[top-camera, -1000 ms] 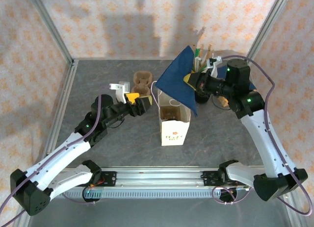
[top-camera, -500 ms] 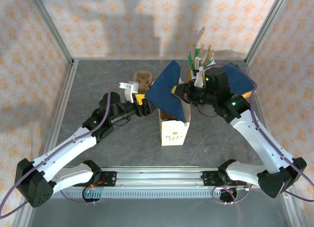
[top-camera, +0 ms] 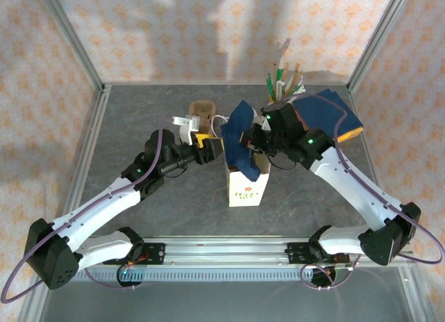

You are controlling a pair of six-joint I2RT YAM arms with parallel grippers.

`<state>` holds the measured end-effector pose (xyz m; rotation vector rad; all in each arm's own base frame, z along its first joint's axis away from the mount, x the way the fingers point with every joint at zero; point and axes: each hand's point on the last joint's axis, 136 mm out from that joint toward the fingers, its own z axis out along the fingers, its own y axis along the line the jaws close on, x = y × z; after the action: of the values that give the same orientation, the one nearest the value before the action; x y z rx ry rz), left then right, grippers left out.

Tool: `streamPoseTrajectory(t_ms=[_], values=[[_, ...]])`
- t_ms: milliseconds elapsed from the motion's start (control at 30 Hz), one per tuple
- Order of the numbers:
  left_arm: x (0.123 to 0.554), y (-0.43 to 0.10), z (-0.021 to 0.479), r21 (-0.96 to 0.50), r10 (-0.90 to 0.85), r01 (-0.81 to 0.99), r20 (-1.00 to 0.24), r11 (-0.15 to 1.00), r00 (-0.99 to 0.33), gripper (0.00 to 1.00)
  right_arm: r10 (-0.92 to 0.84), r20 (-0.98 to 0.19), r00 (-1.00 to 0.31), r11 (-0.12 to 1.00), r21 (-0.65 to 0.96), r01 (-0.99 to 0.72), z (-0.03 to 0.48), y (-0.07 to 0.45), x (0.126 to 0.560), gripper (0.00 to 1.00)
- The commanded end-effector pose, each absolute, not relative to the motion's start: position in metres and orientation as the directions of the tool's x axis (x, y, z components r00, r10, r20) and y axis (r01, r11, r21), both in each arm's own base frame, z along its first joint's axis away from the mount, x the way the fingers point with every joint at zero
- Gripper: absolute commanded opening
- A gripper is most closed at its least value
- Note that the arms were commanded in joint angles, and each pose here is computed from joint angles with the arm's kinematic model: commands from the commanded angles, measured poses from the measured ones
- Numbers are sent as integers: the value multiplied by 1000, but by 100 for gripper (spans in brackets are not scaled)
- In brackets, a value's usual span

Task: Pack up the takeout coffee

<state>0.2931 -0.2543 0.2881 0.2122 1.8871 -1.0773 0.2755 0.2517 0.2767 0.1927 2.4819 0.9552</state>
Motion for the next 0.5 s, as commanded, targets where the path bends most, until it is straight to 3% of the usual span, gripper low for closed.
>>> streamPoseTrajectory(t_ms=[0, 467], values=[[293, -260, 310, -577, -284, 582, -806, 573, -520, 65, 274, -425, -862, 808, 588, -33, 275, 247, 279, 0], [298, -252, 293, -565, -274, 533, -804, 629, -528, 62, 130, -359, -924, 939, 345, -2, 223, 248, 267, 0]])
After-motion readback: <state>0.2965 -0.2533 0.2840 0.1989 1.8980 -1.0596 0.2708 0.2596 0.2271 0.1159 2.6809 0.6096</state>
